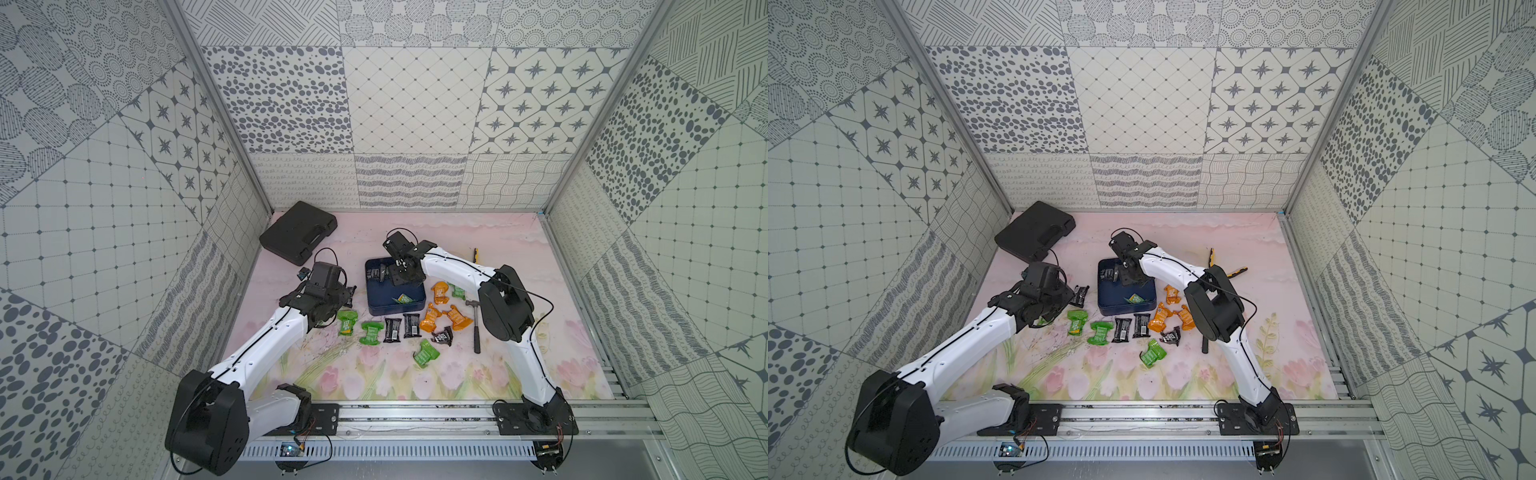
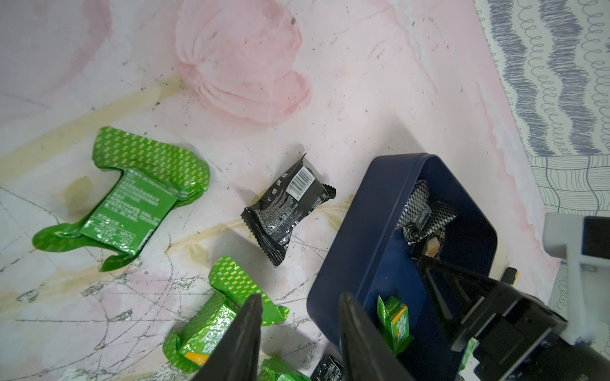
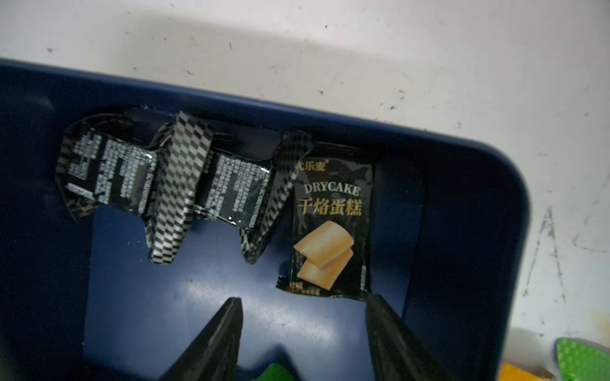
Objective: Take the cookies out of the storage box
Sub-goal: Pick up the cookie from the storage box, then place the cookie at the center of the board.
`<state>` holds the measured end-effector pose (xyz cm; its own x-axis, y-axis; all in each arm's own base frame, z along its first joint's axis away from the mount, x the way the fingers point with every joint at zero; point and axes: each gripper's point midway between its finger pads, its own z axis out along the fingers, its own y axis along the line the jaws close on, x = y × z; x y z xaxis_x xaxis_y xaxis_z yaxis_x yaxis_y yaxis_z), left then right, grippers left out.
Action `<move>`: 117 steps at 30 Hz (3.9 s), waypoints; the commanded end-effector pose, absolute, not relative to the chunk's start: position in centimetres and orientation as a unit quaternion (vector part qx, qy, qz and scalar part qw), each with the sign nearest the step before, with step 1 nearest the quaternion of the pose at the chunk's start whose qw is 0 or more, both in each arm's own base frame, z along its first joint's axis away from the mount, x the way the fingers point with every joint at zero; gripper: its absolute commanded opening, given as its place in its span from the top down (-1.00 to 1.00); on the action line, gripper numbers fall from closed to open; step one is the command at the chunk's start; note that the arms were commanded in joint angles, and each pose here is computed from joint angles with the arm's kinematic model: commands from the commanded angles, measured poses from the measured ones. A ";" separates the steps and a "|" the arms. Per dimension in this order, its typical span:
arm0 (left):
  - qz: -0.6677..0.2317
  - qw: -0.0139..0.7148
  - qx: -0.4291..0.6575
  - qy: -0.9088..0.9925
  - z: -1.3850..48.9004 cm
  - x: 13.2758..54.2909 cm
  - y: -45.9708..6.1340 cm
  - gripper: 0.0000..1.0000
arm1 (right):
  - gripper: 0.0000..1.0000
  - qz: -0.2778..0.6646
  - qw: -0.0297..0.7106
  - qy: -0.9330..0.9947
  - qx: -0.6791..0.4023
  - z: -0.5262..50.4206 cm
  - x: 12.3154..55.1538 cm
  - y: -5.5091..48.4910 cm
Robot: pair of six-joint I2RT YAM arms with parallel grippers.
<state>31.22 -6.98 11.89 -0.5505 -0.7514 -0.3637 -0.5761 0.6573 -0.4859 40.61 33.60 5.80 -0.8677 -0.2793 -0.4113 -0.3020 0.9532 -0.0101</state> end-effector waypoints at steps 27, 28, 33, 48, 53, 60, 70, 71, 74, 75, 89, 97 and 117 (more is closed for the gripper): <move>-0.158 0.254 -0.399 0.867 11.5 32.0 -7.1 0.17 | -0.19 -0.016 0.212 0.967 -0.139 3.0 44.2 32.2; -0.159 0.254 -0.399 0.867 11.6 32.1 -7.1 0.17 | -0.18 -0.016 0.210 0.967 -0.140 2.8 44.1 32.2; -0.161 0.252 -0.400 0.866 11.6 32.1 -7.2 0.17 | -0.10 -0.012 0.203 0.969 -0.138 2.2 44.1 32.3; -0.164 0.259 -0.407 0.861 11.9 31.9 -7.0 0.20 | 0.17 0.009 0.205 0.970 -0.127 3.4 44.0 32.8; -0.163 0.264 -0.409 0.858 12.1 31.8 -6.8 0.20 | 0.19 0.010 0.223 0.966 -0.131 6.0 44.1 32.9; -0.161 0.270 -0.407 0.858 12.4 31.7 -6.7 0.20 | 0.19 0.023 0.239 0.963 -0.126 9.6 42.5 32.5; -0.162 0.287 -0.381 0.864 13.2 32.2 -6.8 0.19 | 0.20 0.037 0.262 0.959 -0.103 13.9 40.0 30.8; -0.164 0.290 -0.376 0.865 13.4 32.4 -6.8 0.19 | 0.20 0.035 0.268 0.958 -0.101 14.5 39.9 30.3; -0.173 0.303 -0.355 0.867 14.2 33.1 -7.3 0.17 | 0.19 0.026 0.278 0.956 -0.091 15.5 40.0 28.7; -0.176 0.306 -0.351 0.867 14.4 33.3 -7.4 0.17 | 0.19 0.023 0.280 0.956 -0.086 15.7 40.1 28.0; -0.193 0.313 -0.303 0.879 16.0 35.7 -9.3 0.12 | 0.17 0.022 0.244 0.969 -0.030 10.1 44.7 23.4; -0.183 0.303 -0.271 0.895 16.0 36.2 -11.9 0.09 | 0.17 0.016 0.211 0.977 -0.027 5.5 46.0 22.6; -0.177 0.212 -0.237 0.931 13.5 36.6 -19.0 -0.05 | -0.25 0.061 0.251 0.966 -0.015 9.9 45.9 22.3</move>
